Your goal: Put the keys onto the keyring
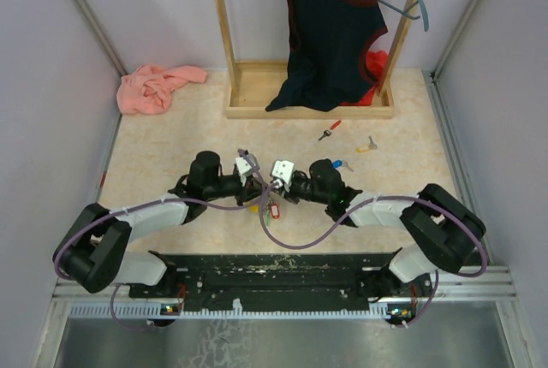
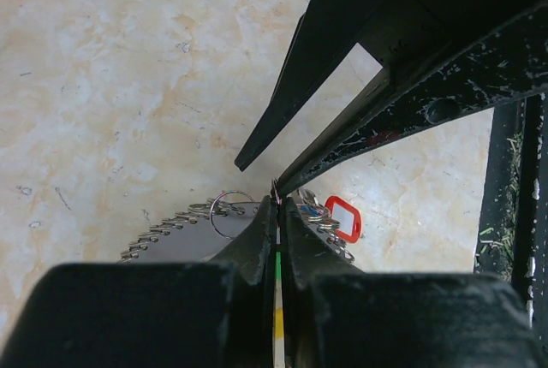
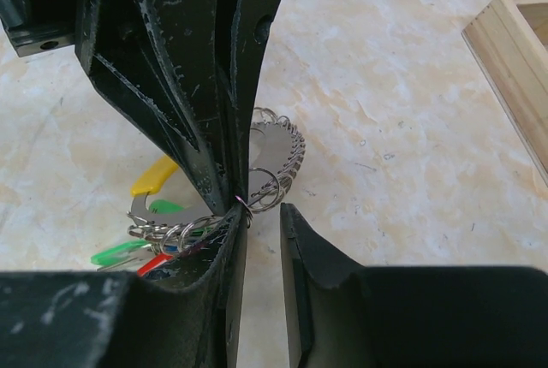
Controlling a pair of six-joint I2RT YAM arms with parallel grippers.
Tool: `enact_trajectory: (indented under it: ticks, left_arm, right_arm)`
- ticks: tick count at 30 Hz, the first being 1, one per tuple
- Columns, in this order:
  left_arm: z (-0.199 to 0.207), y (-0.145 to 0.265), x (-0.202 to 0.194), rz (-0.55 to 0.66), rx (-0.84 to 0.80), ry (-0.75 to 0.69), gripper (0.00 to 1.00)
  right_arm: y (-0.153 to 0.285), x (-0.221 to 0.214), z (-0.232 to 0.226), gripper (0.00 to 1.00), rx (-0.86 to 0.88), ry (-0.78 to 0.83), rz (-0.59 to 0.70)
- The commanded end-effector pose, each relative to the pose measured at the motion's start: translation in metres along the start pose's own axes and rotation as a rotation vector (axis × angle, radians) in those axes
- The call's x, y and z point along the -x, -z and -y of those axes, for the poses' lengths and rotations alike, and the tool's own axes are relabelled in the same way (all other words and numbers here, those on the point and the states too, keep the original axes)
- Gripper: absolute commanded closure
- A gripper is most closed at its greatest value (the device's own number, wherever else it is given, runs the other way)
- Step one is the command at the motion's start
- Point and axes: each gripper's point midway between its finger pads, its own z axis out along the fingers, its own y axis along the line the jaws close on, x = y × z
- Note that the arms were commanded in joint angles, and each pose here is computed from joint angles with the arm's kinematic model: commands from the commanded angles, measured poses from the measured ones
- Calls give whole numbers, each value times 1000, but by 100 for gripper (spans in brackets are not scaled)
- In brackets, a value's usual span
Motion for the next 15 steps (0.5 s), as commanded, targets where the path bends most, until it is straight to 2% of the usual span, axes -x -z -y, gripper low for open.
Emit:
enact_trajectory:
  ticks: [1, 12, 15]
  left_arm:
    - [4, -1, 25, 76, -37, -36, 99]
    - [19, 2, 36, 124, -102, -25, 99]
    - [19, 3, 37, 129, -100, -18, 99]
  right_arm:
    - [-7, 20, 6, 79, -28, 23, 72]
    - [-6, 38, 4, 85, -26, -39, 153]
    - [-5, 39, 4, 95, -32, -41, 160]
